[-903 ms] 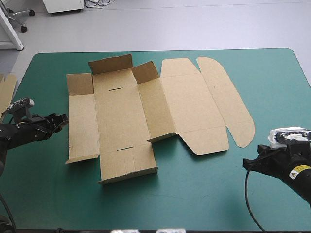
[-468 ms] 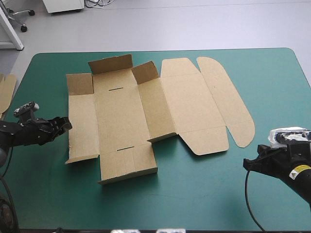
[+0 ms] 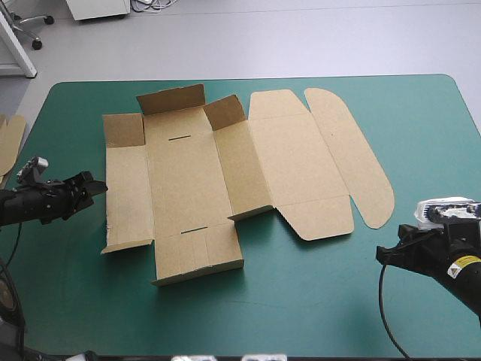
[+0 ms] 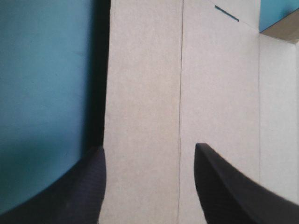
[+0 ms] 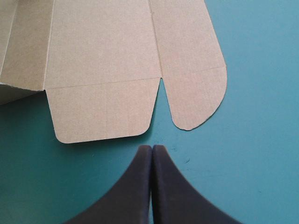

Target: Fold the box

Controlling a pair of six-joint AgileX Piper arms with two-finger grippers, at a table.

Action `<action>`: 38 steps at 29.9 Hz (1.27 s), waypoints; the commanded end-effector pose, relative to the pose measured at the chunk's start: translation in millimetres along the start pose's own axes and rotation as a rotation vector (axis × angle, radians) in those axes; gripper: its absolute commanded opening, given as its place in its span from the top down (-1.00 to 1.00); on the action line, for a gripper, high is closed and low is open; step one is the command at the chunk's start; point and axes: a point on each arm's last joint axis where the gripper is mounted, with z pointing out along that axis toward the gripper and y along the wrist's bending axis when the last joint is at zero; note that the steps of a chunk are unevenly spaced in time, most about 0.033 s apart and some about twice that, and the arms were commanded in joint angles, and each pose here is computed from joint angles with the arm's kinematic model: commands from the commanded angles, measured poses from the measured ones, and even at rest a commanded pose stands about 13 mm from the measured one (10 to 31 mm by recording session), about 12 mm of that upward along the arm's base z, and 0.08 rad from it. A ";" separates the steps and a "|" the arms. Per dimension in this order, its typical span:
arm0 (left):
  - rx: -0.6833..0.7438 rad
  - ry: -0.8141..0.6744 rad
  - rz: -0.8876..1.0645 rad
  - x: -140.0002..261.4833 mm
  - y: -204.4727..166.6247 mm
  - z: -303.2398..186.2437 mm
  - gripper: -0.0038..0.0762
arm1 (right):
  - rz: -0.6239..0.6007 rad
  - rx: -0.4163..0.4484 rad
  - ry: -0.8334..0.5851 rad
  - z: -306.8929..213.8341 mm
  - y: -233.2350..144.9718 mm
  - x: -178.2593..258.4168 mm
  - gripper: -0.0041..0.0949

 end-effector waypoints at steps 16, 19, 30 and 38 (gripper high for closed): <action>0.182 0.131 -0.002 -5.2 7.2 16.5 -0.08 | -0.010 0.004 -0.080 -5.8 0.6 -13.1 0.99; 0.172 0.123 0.007 -11.2 7.6 11.2 -0.08 | -0.011 0.006 -0.078 -5.8 0.5 -13.0 0.99; 0.137 0.206 -0.013 -18.2 21.1 14.0 -0.08 | -0.023 0.018 -0.080 -5.8 -0.6 -13.2 0.99; 0.156 0.222 -0.009 -17.4 22.3 16.3 -0.08 | -0.023 0.023 -0.082 -5.8 -1.0 -13.4 0.99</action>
